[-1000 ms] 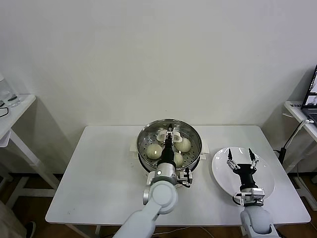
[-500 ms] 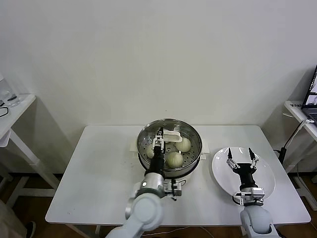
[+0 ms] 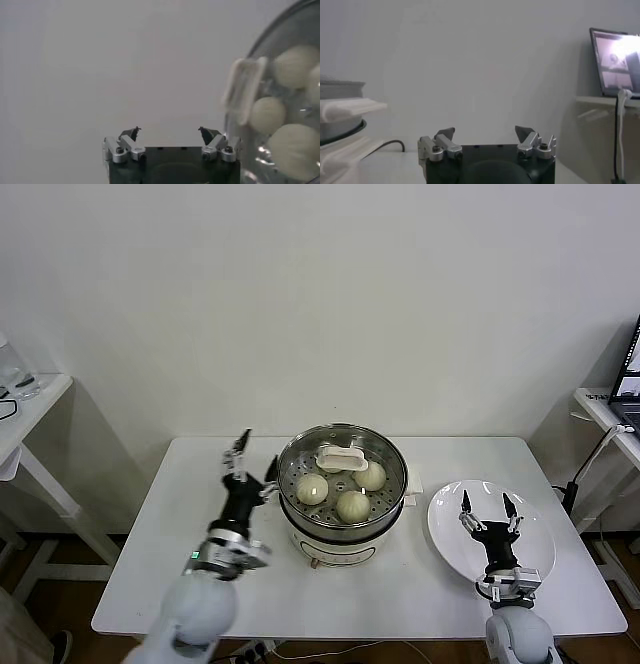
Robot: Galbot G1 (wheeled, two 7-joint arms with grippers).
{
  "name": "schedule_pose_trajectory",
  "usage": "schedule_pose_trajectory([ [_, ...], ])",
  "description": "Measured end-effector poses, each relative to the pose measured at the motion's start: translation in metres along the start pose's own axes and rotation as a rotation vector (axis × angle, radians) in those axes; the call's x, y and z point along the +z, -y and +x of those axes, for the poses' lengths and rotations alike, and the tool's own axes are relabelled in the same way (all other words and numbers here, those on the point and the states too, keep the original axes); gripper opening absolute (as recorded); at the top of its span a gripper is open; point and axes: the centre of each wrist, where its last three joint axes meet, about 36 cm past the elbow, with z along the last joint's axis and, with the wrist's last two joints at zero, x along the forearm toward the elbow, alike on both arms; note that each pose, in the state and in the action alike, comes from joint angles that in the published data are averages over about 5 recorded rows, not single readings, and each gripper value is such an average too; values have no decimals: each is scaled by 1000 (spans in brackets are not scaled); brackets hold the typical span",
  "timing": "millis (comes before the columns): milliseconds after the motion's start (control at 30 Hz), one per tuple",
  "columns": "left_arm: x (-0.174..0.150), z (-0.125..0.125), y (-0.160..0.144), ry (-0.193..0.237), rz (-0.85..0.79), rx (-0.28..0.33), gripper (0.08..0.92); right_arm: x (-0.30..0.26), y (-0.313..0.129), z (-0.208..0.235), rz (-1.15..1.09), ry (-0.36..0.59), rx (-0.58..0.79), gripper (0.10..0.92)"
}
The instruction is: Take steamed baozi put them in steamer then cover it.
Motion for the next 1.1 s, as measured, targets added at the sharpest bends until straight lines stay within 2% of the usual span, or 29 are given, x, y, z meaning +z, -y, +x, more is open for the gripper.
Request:
schedule_pose_trajectory([
  [233, 89, 5, -4, -20, 321, 37, 823, 0, -2, 12, -28, -40, 6, 823],
  [433, 135, 23, 1, -14, 497, 23, 823, 1, -2, 21, -39, -60, 10, 823],
  [767, 170, 45, 12, -10, 634, -8, 823, 6, -2, 32, -39, -74, -3, 823],
  [1100, 177, 56, 18, 0, 685, -21, 823, 10, 0, 38, -27, -65, -13, 823],
])
